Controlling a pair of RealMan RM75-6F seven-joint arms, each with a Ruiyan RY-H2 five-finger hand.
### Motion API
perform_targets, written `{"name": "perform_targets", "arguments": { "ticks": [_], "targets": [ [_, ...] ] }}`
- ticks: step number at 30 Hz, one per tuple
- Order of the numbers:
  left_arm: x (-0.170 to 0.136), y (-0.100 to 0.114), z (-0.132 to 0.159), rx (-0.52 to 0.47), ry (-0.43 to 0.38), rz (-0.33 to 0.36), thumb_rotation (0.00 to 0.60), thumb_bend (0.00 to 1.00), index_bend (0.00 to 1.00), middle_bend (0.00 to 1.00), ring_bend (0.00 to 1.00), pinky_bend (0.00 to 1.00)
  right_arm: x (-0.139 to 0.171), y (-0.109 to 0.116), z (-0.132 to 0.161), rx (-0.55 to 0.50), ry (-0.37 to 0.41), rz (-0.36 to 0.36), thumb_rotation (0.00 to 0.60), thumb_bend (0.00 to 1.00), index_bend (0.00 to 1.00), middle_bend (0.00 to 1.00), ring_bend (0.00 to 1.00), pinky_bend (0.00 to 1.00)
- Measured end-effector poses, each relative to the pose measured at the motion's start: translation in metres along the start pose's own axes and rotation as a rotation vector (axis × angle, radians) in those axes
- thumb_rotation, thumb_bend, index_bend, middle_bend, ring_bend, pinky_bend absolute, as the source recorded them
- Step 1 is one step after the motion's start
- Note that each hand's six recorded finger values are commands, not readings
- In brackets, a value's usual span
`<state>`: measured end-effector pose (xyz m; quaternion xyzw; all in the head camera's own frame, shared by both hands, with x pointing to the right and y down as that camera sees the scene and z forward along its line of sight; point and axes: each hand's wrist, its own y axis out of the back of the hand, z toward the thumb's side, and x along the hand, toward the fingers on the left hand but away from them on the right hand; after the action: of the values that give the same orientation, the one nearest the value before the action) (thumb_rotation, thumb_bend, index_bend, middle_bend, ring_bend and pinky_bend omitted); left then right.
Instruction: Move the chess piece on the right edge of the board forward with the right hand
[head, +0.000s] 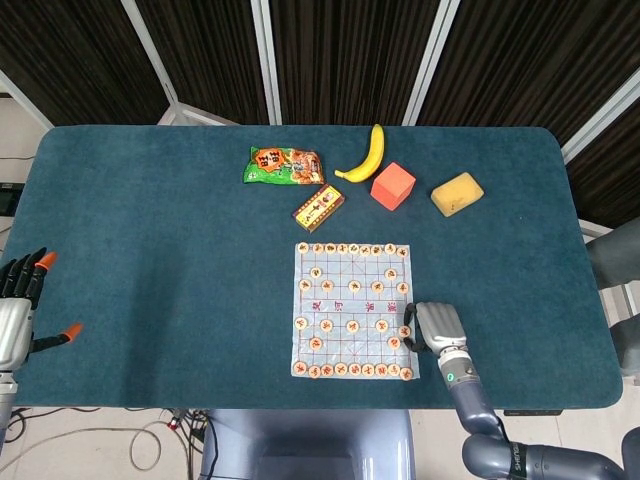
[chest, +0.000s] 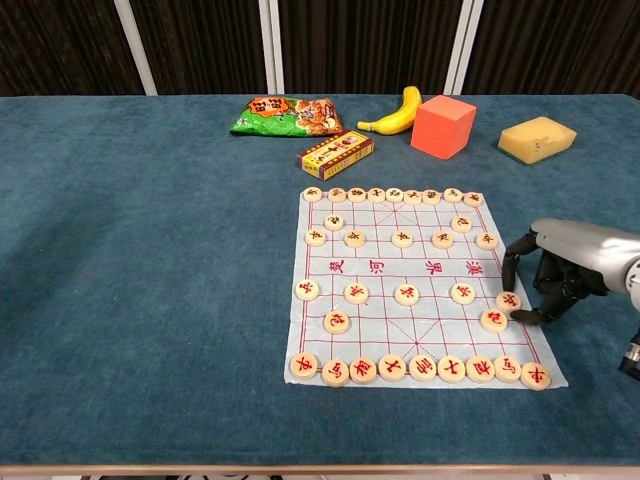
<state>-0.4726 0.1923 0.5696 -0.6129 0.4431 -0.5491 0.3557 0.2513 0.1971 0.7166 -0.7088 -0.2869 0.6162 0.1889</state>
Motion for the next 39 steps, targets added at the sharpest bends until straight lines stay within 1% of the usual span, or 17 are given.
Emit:
{"name": "perform_targets", "arguments": {
  "ticks": [5,19,30,39],
  "targets": [
    [0.000,0.000,0.000,-0.004,-0.001,-0.001,0.600,0.00,0.00,0.00,0.00,0.00,-0.001,0.001,0.001,-0.001,-0.001,-0.007,0.600,0.34,0.55,1.00,1.00,0.88],
    [-0.001,-0.001,0.001,-0.003,-0.003,-0.004,0.600,0.00,0.00,0.00,0.00,0.00,-0.001,0.021,-0.003,0.006,-0.009,-0.046,0.600,0.34,0.55,1.00,1.00,0.88],
    [-0.001,-0.001,0.000,0.000,-0.001,-0.006,0.600,0.00,0.00,0.00,0.00,0.00,-0.005,0.027,-0.006,-0.002,-0.023,-0.051,0.600,0.34,0.55,1.00,1.00,0.88],
    [-0.001,-0.003,0.000,0.003,0.007,-0.005,0.600,0.00,0.00,0.00,0.00,0.00,-0.011,0.034,-0.001,-0.012,-0.022,-0.057,0.600,0.34,0.55,1.00,1.00,0.88]
  ]
}}
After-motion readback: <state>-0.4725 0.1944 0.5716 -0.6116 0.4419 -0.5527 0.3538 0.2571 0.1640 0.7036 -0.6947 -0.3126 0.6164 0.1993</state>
